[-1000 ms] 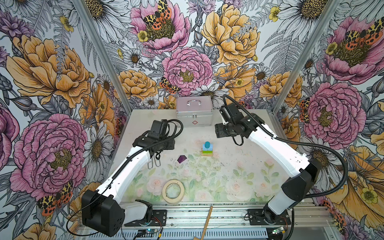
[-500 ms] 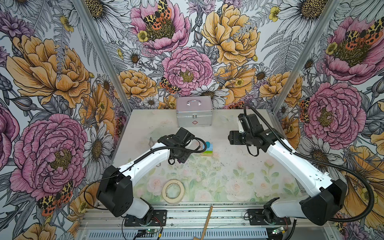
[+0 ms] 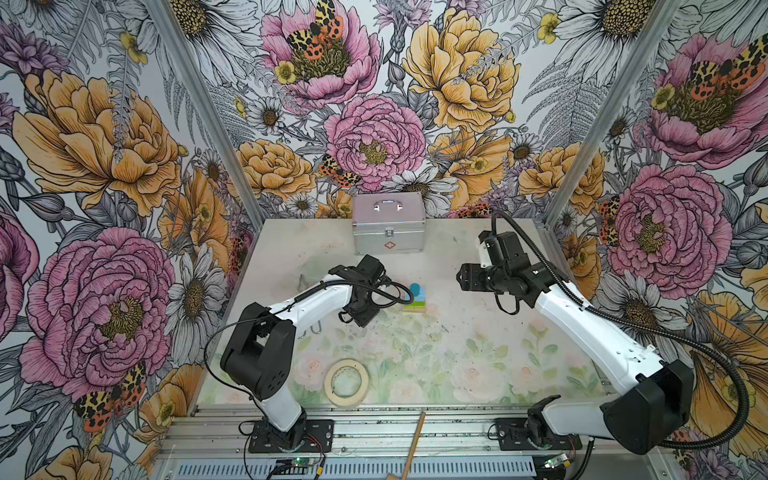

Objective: Build the wood block tower
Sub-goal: 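Lower the left gripper and close it on the purple block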

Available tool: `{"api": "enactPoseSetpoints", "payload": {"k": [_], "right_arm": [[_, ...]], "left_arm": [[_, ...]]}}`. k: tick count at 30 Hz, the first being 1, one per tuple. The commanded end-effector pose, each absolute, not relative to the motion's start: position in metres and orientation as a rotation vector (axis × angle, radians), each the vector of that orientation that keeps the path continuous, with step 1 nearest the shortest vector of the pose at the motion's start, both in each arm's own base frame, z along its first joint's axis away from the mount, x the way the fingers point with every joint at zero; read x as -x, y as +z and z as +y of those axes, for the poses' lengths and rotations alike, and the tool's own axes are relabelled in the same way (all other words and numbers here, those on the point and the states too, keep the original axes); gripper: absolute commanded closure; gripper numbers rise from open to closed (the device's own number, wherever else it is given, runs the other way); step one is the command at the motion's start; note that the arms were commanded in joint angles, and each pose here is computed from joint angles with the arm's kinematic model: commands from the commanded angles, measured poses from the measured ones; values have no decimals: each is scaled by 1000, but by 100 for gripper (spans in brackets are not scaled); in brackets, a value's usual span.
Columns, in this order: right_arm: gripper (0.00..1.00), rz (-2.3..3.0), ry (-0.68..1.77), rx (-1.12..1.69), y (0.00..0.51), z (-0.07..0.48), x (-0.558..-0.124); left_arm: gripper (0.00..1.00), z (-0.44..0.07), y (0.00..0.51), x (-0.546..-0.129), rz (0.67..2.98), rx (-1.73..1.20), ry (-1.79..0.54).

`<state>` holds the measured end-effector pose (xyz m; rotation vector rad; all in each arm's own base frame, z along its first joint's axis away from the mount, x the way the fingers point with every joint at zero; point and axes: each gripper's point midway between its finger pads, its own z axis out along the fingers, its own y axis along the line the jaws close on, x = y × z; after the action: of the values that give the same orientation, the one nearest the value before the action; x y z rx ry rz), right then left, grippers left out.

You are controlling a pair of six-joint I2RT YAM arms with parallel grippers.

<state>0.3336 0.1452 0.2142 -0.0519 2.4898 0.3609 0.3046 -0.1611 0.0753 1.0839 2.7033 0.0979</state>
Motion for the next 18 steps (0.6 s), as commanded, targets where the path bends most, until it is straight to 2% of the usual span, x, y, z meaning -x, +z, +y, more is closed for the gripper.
{"api": "enactPoseSetpoints", "payload": {"k": [1, 11, 18], "right_arm": [[26, 2434, 408, 38, 229, 146, -335], [26, 2443, 423, 31, 224, 146, -337], [26, 2449, 438, 32, 221, 148, -339]], "left_arm": [[48, -162, 79, -318, 2662, -1114, 82], [47, -175, 73, -321, 2651, -1116, -33], [47, -175, 59, -322, 2677, -1133, -34]]}}
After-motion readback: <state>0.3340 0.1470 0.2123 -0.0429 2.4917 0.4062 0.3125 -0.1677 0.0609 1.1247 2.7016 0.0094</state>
